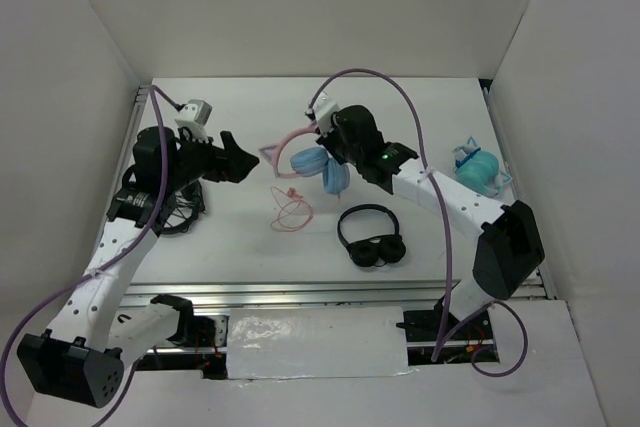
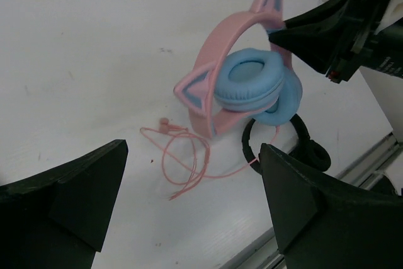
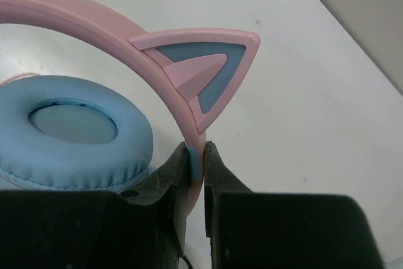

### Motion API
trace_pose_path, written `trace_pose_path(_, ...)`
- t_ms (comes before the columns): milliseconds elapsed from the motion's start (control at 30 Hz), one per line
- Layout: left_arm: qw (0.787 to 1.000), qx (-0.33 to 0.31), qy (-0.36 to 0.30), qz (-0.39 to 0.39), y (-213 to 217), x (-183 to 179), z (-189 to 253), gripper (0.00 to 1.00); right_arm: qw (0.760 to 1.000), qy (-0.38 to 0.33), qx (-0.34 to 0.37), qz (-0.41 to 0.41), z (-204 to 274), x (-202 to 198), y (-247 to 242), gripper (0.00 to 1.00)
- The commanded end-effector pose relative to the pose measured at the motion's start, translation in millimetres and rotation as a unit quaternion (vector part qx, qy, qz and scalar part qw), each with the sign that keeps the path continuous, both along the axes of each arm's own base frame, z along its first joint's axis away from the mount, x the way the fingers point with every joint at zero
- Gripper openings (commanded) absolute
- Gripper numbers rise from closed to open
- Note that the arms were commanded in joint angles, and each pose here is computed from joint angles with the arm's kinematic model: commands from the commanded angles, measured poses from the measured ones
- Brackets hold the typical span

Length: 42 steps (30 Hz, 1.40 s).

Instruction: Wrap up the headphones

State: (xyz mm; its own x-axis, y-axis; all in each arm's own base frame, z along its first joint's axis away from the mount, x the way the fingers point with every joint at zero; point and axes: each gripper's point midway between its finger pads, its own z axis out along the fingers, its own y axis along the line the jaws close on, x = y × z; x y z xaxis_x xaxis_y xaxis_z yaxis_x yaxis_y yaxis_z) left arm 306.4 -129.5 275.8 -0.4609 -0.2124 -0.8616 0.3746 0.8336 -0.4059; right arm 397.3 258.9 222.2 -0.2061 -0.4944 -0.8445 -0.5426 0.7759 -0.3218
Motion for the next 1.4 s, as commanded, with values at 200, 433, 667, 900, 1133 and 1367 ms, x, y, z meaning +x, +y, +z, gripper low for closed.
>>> trace_pose_path(200,0.987,0.037,-0.077,-0.136,-46.2,7.8,27.8,0.99,0.975,-0.02,-0.059,0.213,41.1,-71.8,28.1,0.0)
trace_pose_path(433,0.98,0.058,-0.064,-0.18,-74.0,5.3,10.4,0.78,0.976,-0.034,-0.048,0.211,53.3,-74.9,40.4,0.0)
trace_pose_path(667,0.98,0.057,-0.056,-0.184,-76.6,-4.0,-5.1,0.69,0.982,-0.054,0.003,0.182,75.3,-69.0,45.9,0.0)
trace_pose_path(900,0.982,0.111,-0.029,-0.147,-78.4,0.1,-28.6,0.52,0.98,-0.059,0.017,0.188,87.0,-72.8,52.2,0.0)
trace_pose_path(1133,0.986,0.139,-0.015,-0.087,-74.8,6.9,-30.4,0.0,0.986,-0.05,0.038,0.155,91.0,-66.1,52.4,0.0)
trace_pose_path(1367,0.995,0.084,-0.051,-0.001,-68.5,6.8,-7.5,0.0,0.98,-0.025,0.187,0.06,110.9,-64.4,62.6,0.0)
